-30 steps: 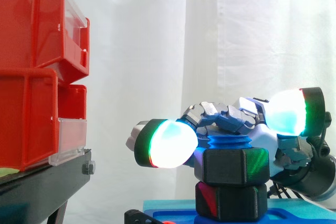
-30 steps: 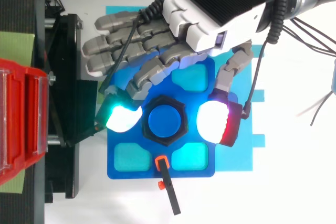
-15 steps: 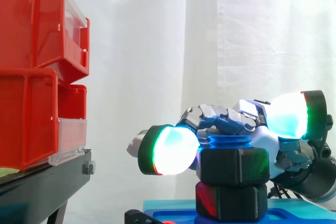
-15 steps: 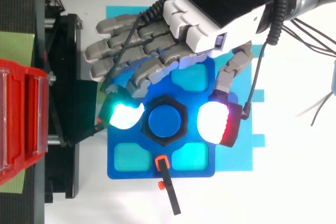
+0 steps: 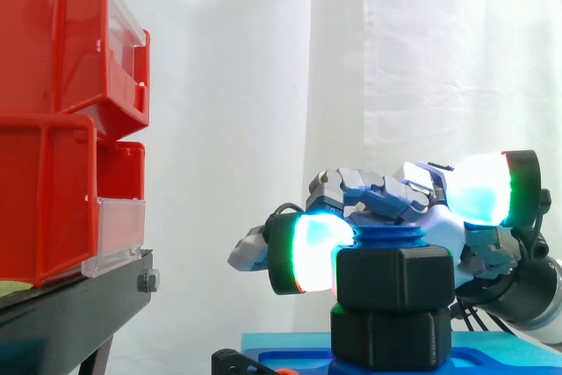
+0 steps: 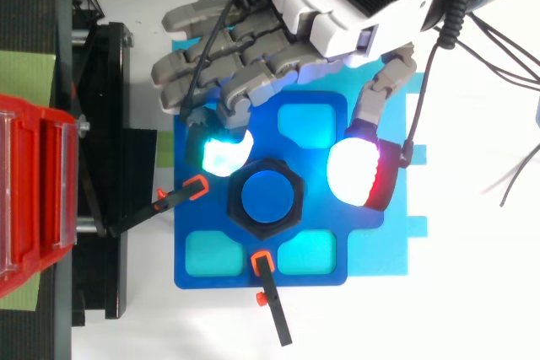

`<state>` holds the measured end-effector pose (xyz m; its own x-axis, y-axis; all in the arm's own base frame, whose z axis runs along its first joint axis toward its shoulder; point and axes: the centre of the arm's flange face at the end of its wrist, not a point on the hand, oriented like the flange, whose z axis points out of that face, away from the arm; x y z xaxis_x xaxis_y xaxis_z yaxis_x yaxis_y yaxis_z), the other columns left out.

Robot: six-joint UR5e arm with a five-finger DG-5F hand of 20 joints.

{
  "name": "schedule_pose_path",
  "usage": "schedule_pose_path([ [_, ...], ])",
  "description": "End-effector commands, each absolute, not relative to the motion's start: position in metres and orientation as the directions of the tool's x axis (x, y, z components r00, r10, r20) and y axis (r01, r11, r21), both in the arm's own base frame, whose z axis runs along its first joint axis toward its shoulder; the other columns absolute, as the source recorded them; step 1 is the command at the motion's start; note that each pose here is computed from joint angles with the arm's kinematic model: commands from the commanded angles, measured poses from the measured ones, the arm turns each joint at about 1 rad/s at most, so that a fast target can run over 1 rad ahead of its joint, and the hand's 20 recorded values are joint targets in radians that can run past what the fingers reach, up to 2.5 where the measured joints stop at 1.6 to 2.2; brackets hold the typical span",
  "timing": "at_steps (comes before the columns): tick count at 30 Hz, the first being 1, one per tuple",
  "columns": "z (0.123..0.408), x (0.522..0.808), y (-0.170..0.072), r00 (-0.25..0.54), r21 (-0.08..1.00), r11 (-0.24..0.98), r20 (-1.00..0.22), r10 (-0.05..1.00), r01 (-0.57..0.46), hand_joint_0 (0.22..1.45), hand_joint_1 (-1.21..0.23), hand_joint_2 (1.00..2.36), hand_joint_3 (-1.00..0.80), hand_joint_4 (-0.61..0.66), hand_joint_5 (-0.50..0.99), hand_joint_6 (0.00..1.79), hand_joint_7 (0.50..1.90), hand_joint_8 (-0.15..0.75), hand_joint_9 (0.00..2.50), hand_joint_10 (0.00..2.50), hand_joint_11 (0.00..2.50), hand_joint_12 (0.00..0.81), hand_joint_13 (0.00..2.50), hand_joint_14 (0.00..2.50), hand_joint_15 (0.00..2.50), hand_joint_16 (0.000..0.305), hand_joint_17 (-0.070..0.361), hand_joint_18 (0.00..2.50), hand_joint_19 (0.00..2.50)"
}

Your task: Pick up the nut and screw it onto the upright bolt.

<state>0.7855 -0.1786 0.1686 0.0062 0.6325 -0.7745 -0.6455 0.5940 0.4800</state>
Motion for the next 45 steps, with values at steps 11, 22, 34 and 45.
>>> schedule_pose_path([
  [11,0.17,0.784,-0.188,0.018,0.472,0.6,-0.776,0.63,-0.645,0.48,-0.27,1.0,-0.5,0.23,-0.12,0.73,1.01,0.288,0.65,0.0,0.0,0.312,0.47,0.0,0.0,0.048,0.108,0.26,0.0],
  [22,0.176,0.786,-0.19,0.02,0.463,0.597,-0.78,0.626,-0.655,0.48,-0.26,1.0,-0.5,0.22,-0.07,0.57,1.25,0.287,0.79,0.0,0.0,0.304,0.54,0.0,0.0,0.047,0.105,0.34,0.01],
  [34,0.182,0.786,-0.198,0.016,0.461,0.589,-0.779,0.627,-0.664,0.45,-0.2,1.0,-0.5,0.17,-0.21,0.5,0.72,0.242,0.51,0.0,0.0,0.329,0.37,0.0,0.0,0.054,0.122,0.17,0.0],
  [45,0.19,0.787,-0.205,0.017,0.45,0.583,-0.782,0.622,-0.676,0.44,-0.18,1.0,-0.5,0.1,-0.25,0.5,0.6,0.228,0.4,0.0,0.0,0.34,0.28,0.0,0.0,0.056,0.127,0.07,0.0],
])
